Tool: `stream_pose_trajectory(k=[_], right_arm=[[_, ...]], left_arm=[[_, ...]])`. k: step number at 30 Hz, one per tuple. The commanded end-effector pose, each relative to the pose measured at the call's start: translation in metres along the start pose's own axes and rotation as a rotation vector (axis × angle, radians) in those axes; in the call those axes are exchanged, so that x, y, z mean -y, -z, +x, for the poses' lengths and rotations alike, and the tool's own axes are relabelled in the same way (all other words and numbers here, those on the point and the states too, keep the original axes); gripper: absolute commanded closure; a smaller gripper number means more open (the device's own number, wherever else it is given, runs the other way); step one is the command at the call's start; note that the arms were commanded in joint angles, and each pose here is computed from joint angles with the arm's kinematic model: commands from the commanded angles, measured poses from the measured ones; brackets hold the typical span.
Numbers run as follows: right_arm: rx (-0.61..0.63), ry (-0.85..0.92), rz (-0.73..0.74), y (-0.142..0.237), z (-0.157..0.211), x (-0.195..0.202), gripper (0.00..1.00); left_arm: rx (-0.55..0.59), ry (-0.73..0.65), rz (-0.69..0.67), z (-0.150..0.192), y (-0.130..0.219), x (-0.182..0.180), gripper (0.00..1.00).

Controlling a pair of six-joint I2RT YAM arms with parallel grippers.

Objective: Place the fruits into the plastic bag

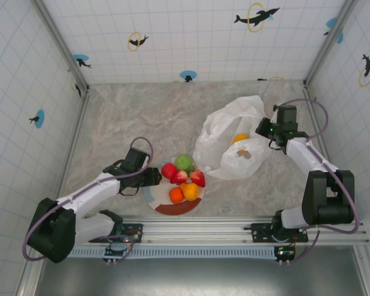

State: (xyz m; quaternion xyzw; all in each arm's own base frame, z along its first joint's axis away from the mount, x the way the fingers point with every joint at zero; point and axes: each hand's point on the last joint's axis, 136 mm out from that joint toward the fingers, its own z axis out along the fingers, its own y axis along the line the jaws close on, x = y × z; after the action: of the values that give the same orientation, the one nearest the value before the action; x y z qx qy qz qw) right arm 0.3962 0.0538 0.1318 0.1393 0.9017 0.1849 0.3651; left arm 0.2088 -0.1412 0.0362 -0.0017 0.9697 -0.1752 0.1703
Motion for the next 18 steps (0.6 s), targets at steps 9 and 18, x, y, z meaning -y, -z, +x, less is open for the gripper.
stream_pose_trajectory(k=[9, 18], right_arm=[[-0.009, 0.006, -0.016, 0.002, 0.005, 0.000, 1.00], [-0.024, 0.014, -0.042, 0.004, 0.008, -0.005, 1.00]], left_arm=[[0.284, -0.024, 0.005, -0.049, 0.050, 0.015, 0.38], [0.489, -0.382, 0.419, -0.081, 0.117, 0.184, 0.38]])
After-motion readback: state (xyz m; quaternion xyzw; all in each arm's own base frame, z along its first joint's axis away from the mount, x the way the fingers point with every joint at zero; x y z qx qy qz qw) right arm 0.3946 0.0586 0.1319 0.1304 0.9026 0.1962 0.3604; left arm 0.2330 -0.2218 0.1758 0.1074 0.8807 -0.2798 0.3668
